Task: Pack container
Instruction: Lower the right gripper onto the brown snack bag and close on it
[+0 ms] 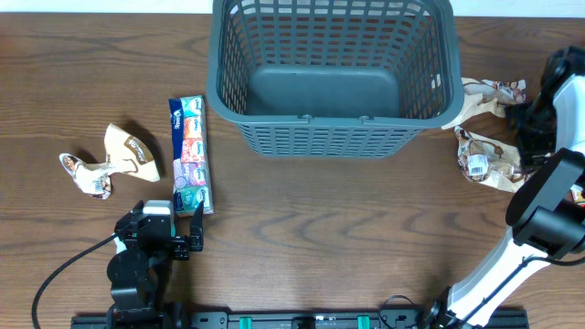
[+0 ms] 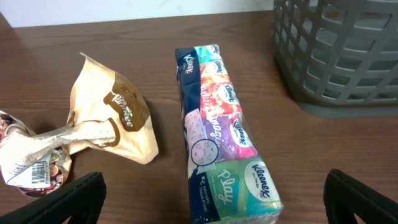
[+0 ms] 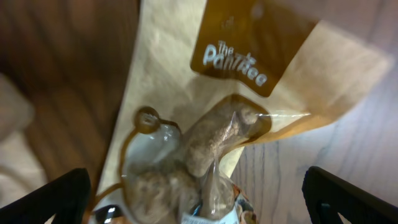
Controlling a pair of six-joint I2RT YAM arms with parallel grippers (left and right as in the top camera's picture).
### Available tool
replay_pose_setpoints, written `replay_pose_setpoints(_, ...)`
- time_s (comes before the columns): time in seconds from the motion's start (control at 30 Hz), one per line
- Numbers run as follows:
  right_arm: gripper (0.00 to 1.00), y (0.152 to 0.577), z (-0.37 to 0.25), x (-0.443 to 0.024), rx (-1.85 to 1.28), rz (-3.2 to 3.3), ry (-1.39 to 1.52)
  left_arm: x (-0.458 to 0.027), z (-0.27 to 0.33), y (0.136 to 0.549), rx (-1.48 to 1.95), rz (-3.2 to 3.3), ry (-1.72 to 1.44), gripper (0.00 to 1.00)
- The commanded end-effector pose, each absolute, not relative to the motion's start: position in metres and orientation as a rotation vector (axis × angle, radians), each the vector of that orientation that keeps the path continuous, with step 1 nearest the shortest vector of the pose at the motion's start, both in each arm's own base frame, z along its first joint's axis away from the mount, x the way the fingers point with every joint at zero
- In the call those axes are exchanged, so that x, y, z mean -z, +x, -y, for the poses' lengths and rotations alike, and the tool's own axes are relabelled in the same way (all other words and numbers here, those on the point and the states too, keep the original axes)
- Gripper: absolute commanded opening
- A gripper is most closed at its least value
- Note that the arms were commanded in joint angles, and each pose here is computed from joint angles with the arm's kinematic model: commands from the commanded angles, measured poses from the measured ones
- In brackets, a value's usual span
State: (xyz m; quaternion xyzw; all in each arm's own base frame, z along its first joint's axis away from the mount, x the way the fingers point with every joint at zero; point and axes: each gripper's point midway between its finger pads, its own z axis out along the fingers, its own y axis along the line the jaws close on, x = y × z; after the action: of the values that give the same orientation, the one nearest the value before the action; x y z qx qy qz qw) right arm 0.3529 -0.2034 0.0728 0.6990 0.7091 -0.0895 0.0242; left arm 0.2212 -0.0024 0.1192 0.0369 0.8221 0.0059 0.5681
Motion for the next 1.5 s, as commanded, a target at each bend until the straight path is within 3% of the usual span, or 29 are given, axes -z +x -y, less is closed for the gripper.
replay_pose_setpoints(0.0,0.99,0.351,0.191,-0.054,0.198,-2.262,2.169,-0.110,0.002,0.220,0.000,-1.955,0.073,0.99)
replay_pose_setpoints(0.37,0.99,0.343,0.178,-0.044,0.161,-2.176,2.322,-0.110,0.002,0.220,0.000,-1.955,0.073,0.99)
replay_pose_setpoints(1.07,0.99,0.330,0.184,-0.020,0.332,-2.310,2.141,-0.110,0.002,0.220,0.000,-1.955,0.072,0.99)
replay_pose_setpoints(1.47,0.99,0.340,0.182,0.004,0.246,-2.357,2.035,-0.110,0.002,0.220,0.000,-1.955,0.072,0.99)
